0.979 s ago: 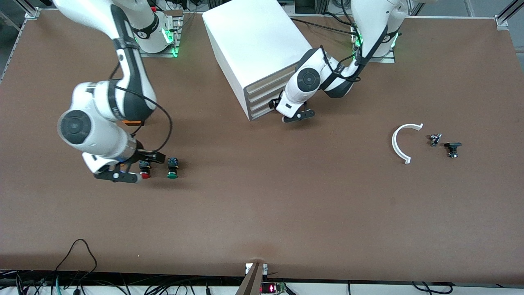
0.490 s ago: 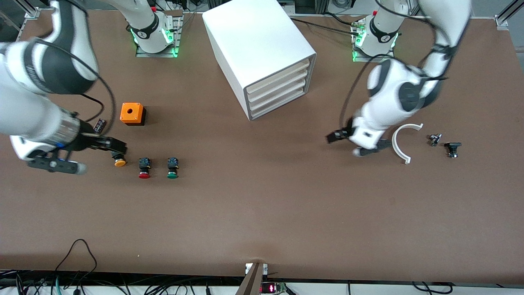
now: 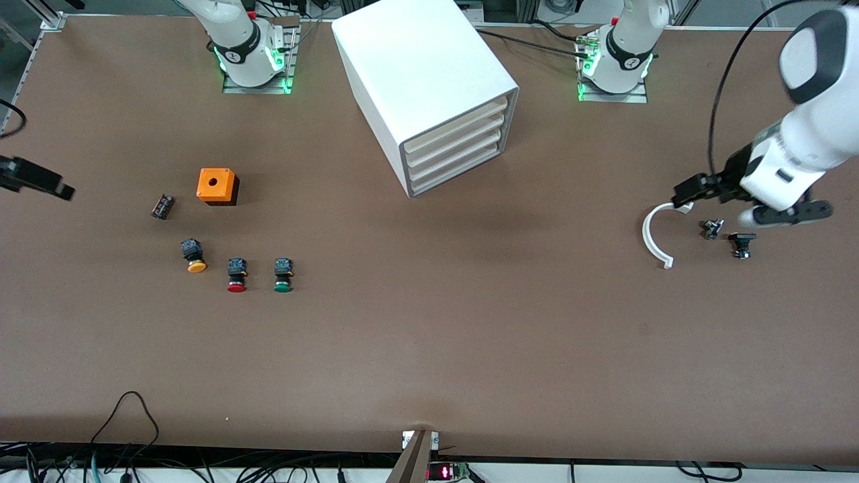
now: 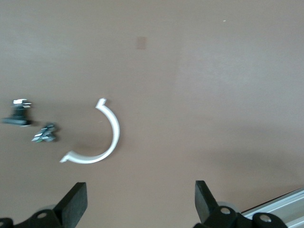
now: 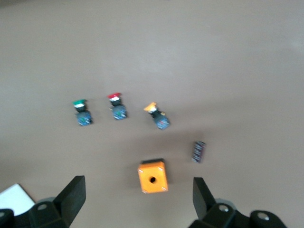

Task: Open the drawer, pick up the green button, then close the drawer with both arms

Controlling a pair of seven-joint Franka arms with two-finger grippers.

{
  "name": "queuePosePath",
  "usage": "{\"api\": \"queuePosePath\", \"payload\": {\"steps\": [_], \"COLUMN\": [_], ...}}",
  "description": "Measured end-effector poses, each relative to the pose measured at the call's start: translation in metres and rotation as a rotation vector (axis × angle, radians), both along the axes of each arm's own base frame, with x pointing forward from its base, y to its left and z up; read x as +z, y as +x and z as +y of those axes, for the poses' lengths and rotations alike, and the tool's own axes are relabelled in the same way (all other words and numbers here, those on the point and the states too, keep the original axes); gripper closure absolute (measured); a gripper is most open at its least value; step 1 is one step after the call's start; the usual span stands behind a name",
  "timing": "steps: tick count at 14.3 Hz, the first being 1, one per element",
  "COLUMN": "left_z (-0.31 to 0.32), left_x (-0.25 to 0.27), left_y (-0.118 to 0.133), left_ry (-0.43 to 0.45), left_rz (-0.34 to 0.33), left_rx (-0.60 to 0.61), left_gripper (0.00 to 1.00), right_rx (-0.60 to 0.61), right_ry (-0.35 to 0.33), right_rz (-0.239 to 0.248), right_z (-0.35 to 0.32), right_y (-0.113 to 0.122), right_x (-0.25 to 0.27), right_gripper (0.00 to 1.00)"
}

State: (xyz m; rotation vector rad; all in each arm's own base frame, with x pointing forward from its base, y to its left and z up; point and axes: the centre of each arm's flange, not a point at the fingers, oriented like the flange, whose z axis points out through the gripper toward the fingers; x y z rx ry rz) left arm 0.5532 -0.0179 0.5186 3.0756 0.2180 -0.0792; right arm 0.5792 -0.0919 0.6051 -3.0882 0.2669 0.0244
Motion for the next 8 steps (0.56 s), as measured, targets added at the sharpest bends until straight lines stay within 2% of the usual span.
{"api": "queuePosePath", "payload": {"steps": [3,8], "left_z": [0.0,0.001], "left_x": [0.008,0.01], "left_y": [-0.005,-0.004], "left_ry": [0.018,0.018], "left_rz": [0.015,0.012], "left_rx": [-0.007,-0.007], "left_gripper": [0.0,0.0], "right_rx": [0.023,0.003], "right_ry": [-0.048,-0.05], "right_rz": [0.033,0.068], "right_z": [0.007,0.019], "right_y": [-0.012,-0.025], "right_x": [0.002,-0.005], "right_gripper": [0.0,0.0]}}
